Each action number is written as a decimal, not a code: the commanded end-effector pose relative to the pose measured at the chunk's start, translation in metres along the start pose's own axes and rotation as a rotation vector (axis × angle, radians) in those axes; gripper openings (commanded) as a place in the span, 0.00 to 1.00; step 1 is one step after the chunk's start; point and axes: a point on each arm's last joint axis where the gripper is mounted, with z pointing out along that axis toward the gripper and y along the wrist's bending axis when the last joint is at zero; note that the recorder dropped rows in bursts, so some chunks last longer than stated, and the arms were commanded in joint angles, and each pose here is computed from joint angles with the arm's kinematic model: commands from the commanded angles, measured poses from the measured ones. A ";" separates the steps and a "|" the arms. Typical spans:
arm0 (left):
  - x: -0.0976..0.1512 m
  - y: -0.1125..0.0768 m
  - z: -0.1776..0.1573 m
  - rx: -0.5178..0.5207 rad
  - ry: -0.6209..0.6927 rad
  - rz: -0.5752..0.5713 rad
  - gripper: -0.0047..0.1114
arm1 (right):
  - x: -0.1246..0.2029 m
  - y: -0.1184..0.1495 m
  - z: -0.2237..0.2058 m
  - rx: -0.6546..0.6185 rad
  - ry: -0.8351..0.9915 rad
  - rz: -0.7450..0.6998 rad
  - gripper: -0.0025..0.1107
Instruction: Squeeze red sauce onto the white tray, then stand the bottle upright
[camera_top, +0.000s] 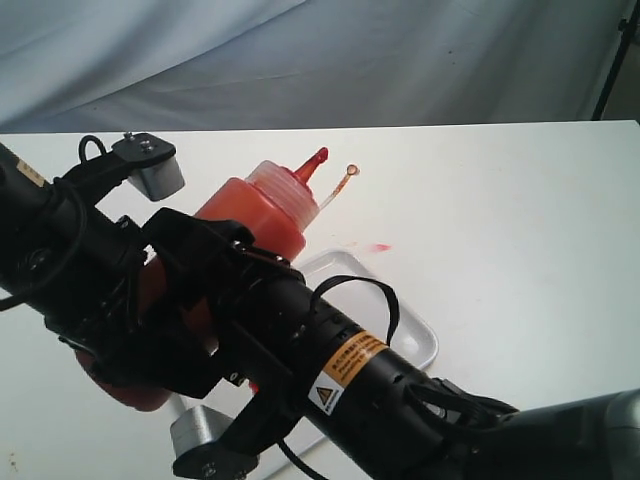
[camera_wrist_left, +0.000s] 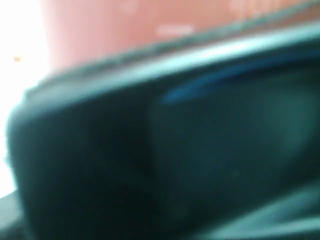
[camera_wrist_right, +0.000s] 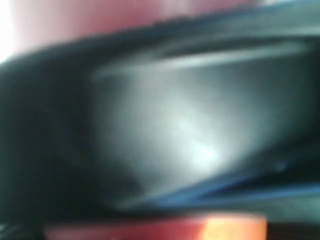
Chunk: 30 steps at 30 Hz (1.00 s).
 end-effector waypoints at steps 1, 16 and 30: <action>-0.002 0.005 0.009 -0.019 -0.019 -0.025 0.64 | 0.007 -0.040 -0.002 0.286 0.054 -0.036 0.02; -0.004 0.013 0.026 -0.032 -0.224 -0.114 0.04 | 0.007 -0.040 -0.002 0.283 0.058 -0.027 0.02; -0.010 0.012 0.019 -0.066 -0.308 -0.055 0.04 | 0.017 -0.034 -0.001 0.223 0.150 0.076 0.45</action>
